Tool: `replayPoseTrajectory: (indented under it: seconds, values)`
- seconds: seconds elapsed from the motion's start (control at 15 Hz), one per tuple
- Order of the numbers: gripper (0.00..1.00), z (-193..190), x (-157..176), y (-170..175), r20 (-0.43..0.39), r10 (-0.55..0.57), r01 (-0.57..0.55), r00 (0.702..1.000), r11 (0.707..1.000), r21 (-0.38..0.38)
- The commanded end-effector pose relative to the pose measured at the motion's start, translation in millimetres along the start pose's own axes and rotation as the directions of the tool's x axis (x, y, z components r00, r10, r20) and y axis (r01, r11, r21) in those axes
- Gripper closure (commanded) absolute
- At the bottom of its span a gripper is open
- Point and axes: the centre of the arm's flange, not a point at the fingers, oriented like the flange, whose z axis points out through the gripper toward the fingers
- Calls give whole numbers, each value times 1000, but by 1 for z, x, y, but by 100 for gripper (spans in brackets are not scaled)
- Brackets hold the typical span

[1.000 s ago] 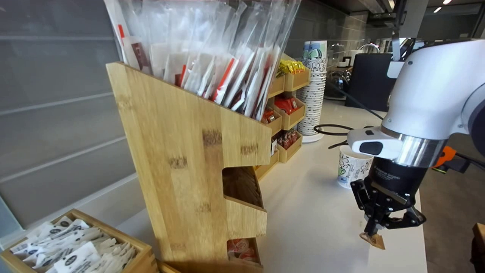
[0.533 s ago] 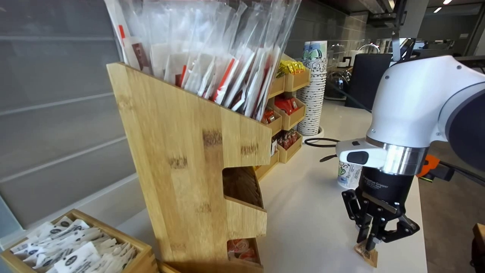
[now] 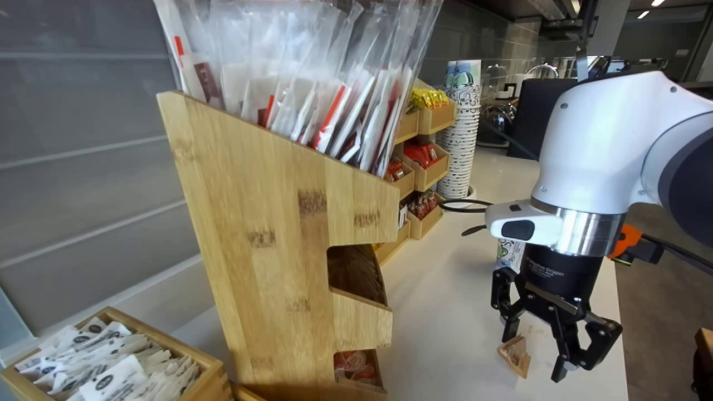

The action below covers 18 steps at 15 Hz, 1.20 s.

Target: Lift the brown sachet and pour some of its content into the cup

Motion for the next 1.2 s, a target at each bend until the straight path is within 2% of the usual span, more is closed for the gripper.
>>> replayPoseTrajectory:
  seconds: [0.0,0.8,1.13]
  values:
    - [1,1,13,-6,0,-46,46,999,999,13]
    - [0,50,19,-9,23,-133,132,991,990,55]
    - [0,36,28,-6,15,-115,115,993,993,23]
